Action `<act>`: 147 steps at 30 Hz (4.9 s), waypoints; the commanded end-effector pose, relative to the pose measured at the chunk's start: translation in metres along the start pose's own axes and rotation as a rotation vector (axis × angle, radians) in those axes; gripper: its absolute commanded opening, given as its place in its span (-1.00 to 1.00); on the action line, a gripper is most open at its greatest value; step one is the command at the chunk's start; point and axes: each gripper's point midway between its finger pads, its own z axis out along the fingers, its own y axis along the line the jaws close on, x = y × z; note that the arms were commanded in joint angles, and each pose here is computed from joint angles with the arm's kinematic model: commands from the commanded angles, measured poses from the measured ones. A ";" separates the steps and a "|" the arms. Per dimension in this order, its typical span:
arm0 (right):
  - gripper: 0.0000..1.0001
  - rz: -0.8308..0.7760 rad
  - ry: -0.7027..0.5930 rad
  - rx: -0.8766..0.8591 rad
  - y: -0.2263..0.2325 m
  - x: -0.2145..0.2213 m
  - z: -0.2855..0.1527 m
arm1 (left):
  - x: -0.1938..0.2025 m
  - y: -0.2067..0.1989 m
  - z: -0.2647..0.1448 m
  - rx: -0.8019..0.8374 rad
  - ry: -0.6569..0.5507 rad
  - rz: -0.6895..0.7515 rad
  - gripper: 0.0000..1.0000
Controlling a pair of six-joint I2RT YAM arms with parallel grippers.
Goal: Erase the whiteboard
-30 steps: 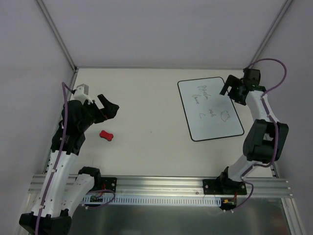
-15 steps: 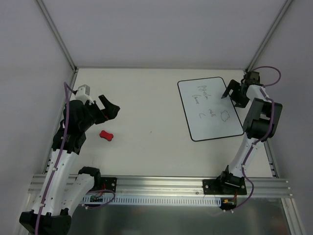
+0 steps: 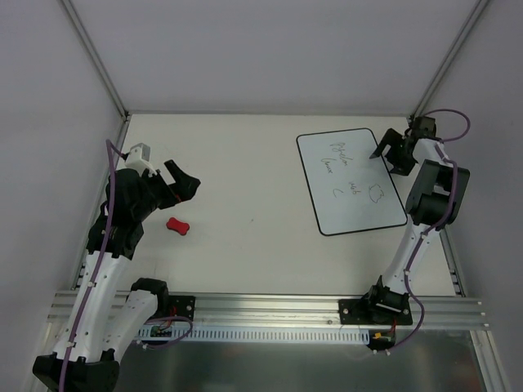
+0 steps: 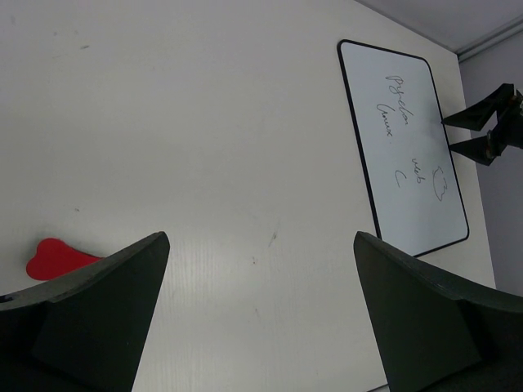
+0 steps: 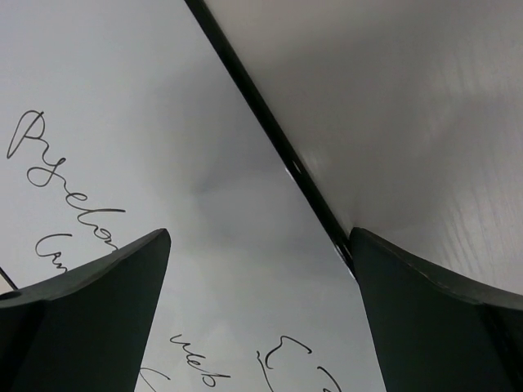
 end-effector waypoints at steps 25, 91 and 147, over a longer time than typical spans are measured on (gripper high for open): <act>0.51 -0.255 0.300 0.062 0.054 0.142 -0.030 | -0.002 -0.002 -0.008 0.021 -0.041 -0.022 0.97; 0.98 -0.666 -0.120 -0.187 0.099 0.244 -0.232 | 0.128 0.162 0.069 -1.043 0.484 -0.433 0.20; 0.98 -0.499 -0.020 -0.120 0.083 0.268 -0.195 | 0.114 -0.014 0.182 -0.481 0.606 0.454 -0.80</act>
